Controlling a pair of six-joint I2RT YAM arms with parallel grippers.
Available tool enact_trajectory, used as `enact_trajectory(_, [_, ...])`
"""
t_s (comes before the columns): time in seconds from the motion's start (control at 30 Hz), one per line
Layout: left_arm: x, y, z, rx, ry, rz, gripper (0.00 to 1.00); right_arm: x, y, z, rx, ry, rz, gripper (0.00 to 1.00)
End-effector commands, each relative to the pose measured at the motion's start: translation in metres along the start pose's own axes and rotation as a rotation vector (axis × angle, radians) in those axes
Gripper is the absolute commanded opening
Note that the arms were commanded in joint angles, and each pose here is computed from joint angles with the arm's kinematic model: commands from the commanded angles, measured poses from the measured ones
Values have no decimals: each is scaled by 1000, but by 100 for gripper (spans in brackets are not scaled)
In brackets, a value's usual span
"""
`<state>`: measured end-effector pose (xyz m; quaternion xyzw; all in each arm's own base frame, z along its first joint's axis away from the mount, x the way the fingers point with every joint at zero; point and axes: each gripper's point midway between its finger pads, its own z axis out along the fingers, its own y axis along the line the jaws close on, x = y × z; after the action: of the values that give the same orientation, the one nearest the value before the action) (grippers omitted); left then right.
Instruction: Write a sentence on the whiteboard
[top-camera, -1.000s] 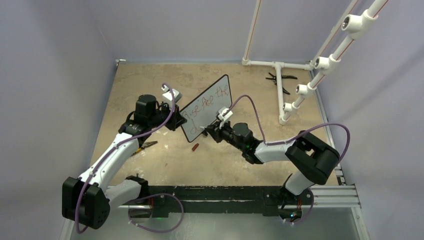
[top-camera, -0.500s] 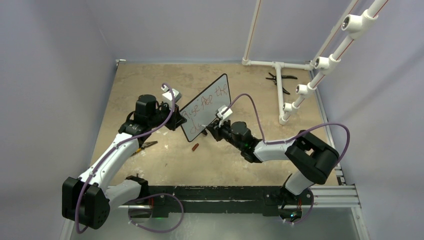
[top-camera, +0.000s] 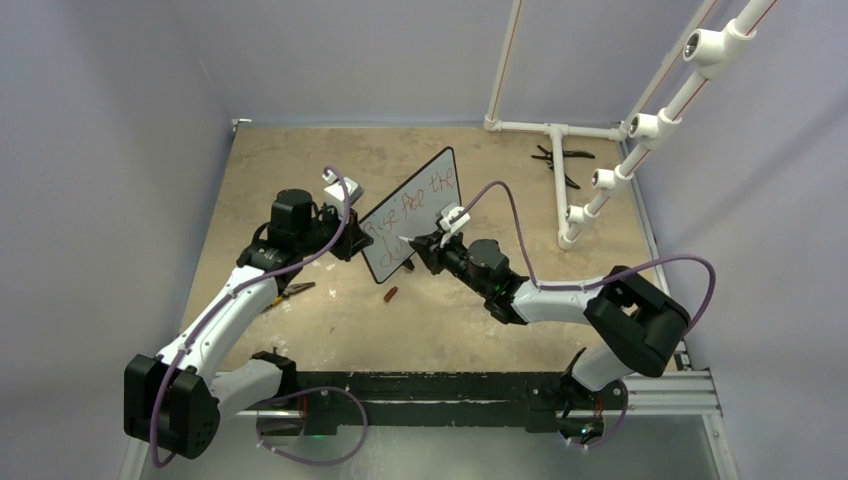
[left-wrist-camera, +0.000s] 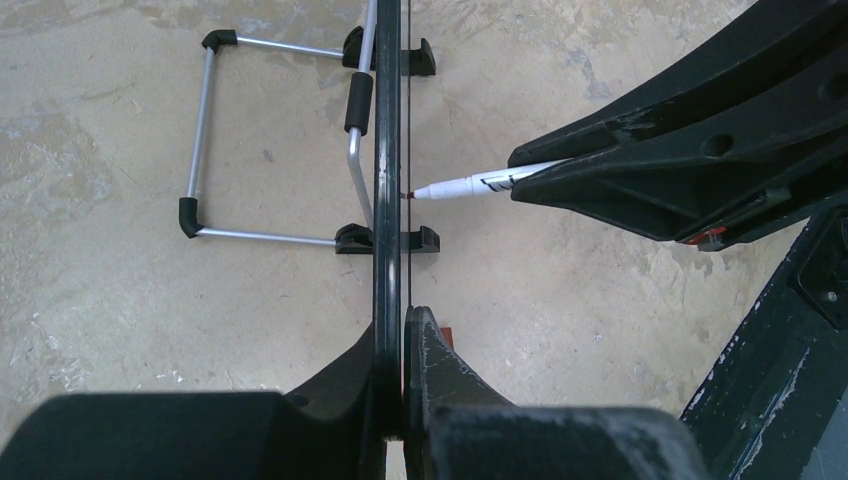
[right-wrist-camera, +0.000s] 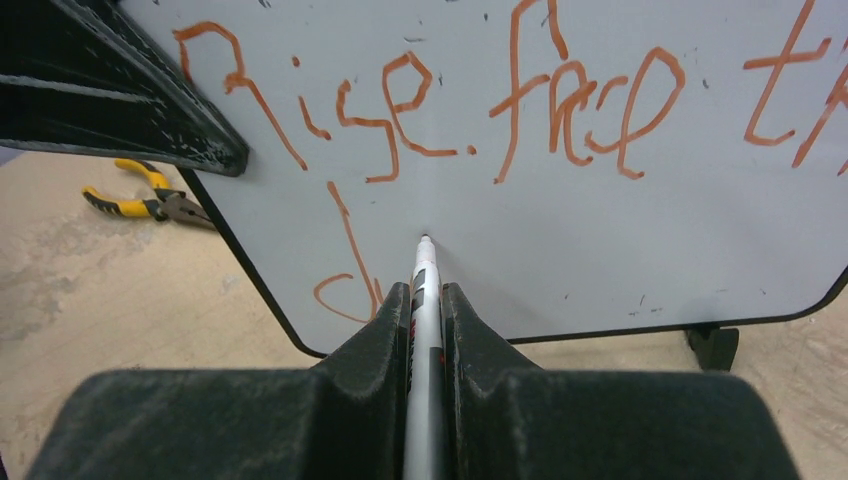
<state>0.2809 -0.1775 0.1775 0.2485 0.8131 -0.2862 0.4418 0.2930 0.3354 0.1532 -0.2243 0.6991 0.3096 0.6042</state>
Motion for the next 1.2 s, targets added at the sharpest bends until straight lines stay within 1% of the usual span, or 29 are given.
enact_trajectory(0.0, [-11,-12,-5,52,-35,20,0,-37,11,5,-48,-102,-12,0])
enact_trajectory(0.13, [-11,-12,-5,52,-36,21,0,-28,11,4,-50,-80,-7,0])
enact_trajectory(0.43, [-11,-12,-5,52,-36,21,0,-6,-1,6,10,-21,8,0])
enact_trajectory(0.83, [-11,-12,-5,52,-36,21,0,7,-12,11,70,8,24,0])
enact_trajectory(1.17, [-11,-12,-5,56,-37,20,0,23,-20,16,119,58,36,0])
